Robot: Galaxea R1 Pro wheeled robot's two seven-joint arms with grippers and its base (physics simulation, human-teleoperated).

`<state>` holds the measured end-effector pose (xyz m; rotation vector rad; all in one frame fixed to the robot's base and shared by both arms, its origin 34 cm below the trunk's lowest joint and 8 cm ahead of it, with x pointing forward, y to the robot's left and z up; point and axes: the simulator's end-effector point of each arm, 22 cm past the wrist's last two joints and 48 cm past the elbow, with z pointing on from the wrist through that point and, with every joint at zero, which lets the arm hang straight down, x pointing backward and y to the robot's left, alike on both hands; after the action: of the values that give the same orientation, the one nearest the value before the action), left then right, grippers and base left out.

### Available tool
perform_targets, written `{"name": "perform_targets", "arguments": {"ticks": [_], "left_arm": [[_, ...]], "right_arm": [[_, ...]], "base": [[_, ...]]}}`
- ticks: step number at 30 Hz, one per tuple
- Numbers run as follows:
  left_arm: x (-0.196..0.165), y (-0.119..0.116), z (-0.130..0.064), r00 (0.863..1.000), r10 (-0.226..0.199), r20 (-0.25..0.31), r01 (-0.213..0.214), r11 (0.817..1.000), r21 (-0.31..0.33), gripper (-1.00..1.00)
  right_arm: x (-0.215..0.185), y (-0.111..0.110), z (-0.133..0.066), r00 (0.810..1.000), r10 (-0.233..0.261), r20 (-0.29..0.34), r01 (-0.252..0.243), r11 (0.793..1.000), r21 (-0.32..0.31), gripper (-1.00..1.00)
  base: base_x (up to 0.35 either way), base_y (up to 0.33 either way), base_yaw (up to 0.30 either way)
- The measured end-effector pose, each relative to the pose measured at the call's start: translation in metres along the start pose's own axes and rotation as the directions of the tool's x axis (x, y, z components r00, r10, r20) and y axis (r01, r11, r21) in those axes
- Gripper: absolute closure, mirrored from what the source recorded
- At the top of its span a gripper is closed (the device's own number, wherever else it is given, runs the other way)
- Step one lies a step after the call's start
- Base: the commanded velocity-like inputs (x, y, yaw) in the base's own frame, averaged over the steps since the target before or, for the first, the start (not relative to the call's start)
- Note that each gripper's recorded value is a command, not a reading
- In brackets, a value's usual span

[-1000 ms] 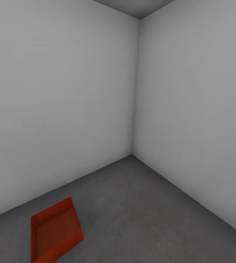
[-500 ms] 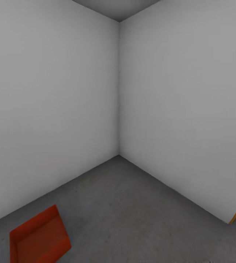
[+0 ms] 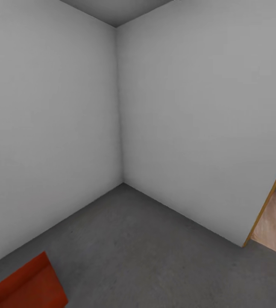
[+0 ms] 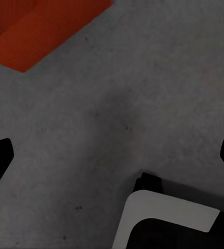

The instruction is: Move the two storage containers from the living room to the garage. In the garage, place one container on the floor and stack the other container on top of it (either order is fine).

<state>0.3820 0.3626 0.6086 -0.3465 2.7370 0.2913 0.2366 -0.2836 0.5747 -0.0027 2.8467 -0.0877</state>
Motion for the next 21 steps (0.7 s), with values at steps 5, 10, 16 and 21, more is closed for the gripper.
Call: {"name": "perform_targets", "arguments": {"ticks": [5, 10, 16, 21], "left_arm": [[-0.001, 0.0, 0.0, 1.0, -0.001, 0.002, 0.001, 1.0, 0.0, -1.0], [-0.002, 0.0, -0.001, 1.0, -0.002, 0.005, 0.002, 1.0, 0.001, -1.0], [0.108, -0.035, -0.019, 0.989, 0.026, -0.144, -0.016, 0.998, 0.067, -1.0], [0.112, -0.034, -0.02, 0.989, 0.03, -0.145, -0.019, 0.997, 0.078, -1.0]], "right_arm": [[-0.001, 0.003, 0.0, 1.0, -0.001, 0.003, 0.001, 1.0, -0.003, -1.0], [-0.002, 0.0, 0.0, 1.0, 0.01, 0.004, -0.01, 1.0, 0.002, -1.0], [-0.003, -0.003, 0.0, 1.0, 0.014, 0.007, -0.014, 1.0, 0.007, -1.0], [-0.004, -0.003, 0.0, 1.0, 0.017, 0.009, -0.017, 1.0, 0.008, -1.0]], "base": [[0.0, 0.0, -0.284], [0.0, 0.0, -0.284], [0.0, 0.0, -0.284], [0.0, 0.0, -0.284]]}}
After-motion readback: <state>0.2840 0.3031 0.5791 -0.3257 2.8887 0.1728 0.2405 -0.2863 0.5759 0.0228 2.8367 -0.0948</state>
